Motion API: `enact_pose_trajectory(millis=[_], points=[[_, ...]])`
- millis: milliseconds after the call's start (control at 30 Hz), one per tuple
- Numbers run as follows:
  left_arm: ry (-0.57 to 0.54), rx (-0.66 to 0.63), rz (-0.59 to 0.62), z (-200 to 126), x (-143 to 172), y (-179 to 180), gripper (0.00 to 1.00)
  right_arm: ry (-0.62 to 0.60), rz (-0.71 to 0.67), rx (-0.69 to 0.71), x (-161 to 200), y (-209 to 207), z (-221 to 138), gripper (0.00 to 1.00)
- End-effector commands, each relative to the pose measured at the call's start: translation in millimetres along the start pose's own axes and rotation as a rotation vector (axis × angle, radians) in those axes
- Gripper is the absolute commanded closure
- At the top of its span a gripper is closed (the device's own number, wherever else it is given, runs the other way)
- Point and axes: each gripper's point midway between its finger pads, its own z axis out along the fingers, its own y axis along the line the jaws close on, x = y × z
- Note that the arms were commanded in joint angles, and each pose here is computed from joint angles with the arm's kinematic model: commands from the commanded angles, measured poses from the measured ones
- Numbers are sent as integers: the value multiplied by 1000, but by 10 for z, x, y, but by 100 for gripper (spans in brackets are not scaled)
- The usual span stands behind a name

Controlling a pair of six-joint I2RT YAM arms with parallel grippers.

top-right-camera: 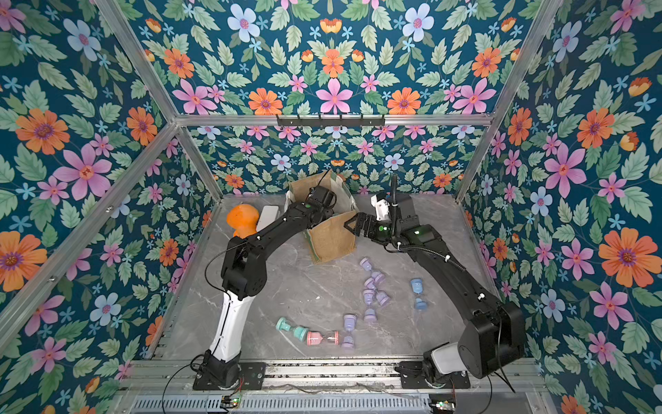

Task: Put the hourglass into the canvas bag
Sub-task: Place the hourglass in the canvas bag.

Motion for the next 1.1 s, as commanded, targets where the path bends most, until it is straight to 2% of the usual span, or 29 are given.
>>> enact_pose_trajectory(millis=[0, 267, 433, 633, 767, 933, 1067], points=[[13, -3, 12, 48, 35, 14, 51, -21, -10, -9, -53, 28, -1, 1], [1, 7, 2, -21, -43, 19, 42, -18, -14, -8, -45, 47, -28, 1], [-41, 35, -10, -278, -258, -33, 35, -18, -26, 1, -36, 70, -92, 1], [-138, 99, -44, -857, -613, -76, 30, -2, -35, 37, 42, 37, -186, 1], [-181, 153, -52, -1257, -679, -116, 27, 20, -40, 66, 146, 4, -283, 1], [-216, 178, -31, -1716, -546, -128, 26, 52, -41, 127, 342, -99, -429, 1], [-239, 190, -1, -2077, -272, -176, 25, 91, -27, 177, 567, -216, -549, 1]])
